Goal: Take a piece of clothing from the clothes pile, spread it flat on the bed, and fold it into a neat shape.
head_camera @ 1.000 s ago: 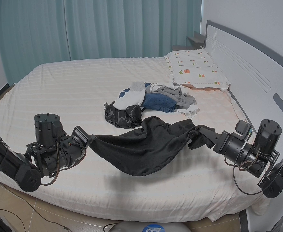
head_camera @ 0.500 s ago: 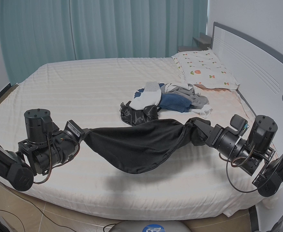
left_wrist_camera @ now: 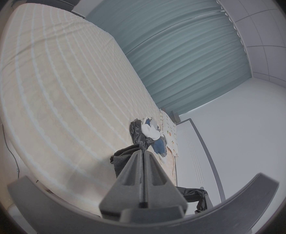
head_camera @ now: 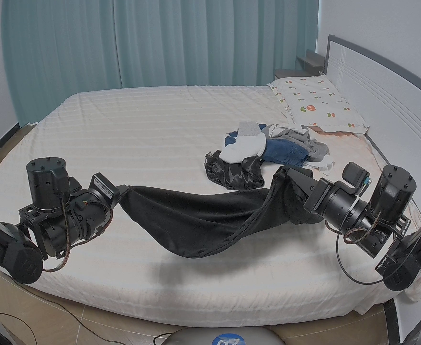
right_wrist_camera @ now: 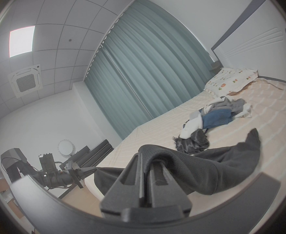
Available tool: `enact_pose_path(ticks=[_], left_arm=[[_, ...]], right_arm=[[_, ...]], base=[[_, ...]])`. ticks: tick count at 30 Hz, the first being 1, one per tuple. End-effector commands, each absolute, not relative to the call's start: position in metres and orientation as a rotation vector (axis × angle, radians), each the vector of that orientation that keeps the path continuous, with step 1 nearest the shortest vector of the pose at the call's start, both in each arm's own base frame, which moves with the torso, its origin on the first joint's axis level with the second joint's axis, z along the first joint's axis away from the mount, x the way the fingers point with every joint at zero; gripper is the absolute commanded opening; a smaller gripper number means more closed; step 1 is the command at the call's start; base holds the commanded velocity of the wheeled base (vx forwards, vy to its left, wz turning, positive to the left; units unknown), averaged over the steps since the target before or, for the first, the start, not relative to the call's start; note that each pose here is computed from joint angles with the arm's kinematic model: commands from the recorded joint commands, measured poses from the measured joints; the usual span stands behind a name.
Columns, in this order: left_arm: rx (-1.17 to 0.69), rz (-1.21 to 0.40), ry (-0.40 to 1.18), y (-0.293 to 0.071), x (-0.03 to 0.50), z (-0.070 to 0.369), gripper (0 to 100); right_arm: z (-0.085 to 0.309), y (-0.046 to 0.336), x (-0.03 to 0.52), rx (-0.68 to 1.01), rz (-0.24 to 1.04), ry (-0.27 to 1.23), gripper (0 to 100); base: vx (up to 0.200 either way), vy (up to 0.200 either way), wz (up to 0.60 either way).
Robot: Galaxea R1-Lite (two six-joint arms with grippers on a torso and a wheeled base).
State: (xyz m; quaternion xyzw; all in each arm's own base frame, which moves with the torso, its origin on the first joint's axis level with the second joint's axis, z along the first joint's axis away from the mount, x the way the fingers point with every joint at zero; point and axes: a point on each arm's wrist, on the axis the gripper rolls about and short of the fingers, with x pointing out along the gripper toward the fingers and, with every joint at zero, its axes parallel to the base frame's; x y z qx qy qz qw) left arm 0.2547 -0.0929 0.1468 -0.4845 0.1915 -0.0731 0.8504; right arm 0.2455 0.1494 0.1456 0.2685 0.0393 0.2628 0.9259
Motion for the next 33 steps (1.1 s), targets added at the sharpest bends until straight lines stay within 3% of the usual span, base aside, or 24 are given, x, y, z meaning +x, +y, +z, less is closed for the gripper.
enact_pose_path(ticks=[1,33], left_arm=[[-1.024,-0.153,0.39,-0.0902,0.2538,0.1497,0],[-1.029,-0.153,0.368,-0.0858,0.2509,0.1552,0]], right_arm=[[0.1484,0.1518,0.2461,0.548,0.55,0.069,0],[0.1558,0.1592,0.2451,0.558,0.583,0.04,0]], base=[[0.0,0.2,0.0],[0.0,0.2,0.0]])
